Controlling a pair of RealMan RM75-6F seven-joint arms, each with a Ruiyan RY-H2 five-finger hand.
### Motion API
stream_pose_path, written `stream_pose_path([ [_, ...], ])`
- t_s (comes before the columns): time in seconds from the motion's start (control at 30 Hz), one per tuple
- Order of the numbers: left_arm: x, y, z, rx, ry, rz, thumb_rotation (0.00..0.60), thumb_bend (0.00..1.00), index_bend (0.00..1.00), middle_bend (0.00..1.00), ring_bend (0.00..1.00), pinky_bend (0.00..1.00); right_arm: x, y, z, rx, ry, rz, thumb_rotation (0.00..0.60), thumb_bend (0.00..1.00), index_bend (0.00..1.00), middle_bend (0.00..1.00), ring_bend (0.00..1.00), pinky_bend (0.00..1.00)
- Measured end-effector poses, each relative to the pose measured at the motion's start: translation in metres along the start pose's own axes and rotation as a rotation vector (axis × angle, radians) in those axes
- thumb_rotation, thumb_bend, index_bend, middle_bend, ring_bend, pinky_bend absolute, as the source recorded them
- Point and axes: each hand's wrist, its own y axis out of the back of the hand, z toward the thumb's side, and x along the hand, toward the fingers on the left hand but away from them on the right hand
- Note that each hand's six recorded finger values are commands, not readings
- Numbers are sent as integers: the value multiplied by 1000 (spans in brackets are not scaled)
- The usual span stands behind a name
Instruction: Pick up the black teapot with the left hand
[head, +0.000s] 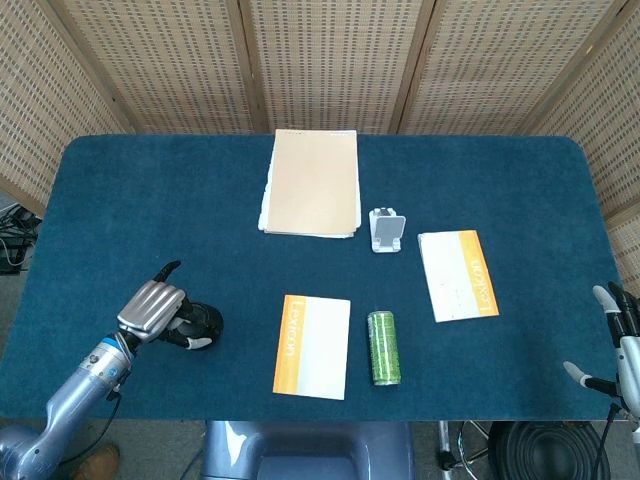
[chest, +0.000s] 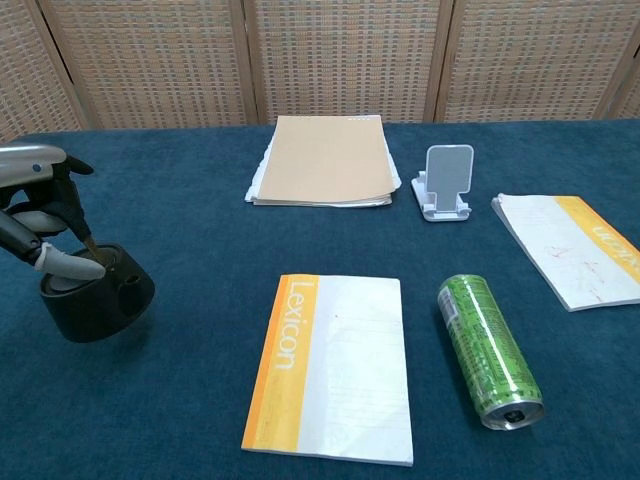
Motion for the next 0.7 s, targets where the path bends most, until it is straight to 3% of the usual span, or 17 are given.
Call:
stream_pose_path([
  [0.07,-2,3,0,12,0,-4,210,517,1000,1000,865,45,0,1,0,-2,0,-1,600,0,0,0,0,0],
  [0.17,-4,5,0,19,-3,-6,181,696,1000,1000,865,50,0,2,0,-4,1,-3,600,0,0,0,0,0],
  [0.27,-6,7,1,30,-7,-2,171,757,1000,1000,865,55,1,2,0,-8,2,-4,600,0,0,0,0,0],
  [0.47,-7,9,0,52,-7,5,133,762,1000,1000,865,98,1,3,0,-8,2,-4,600,0,0,0,0,0],
  [0.7,-1,10,-5,117,-7,42,117,754,1000,1000,866,438,1,2,0,-8,1,-3,600,0,0,0,0,0],
])
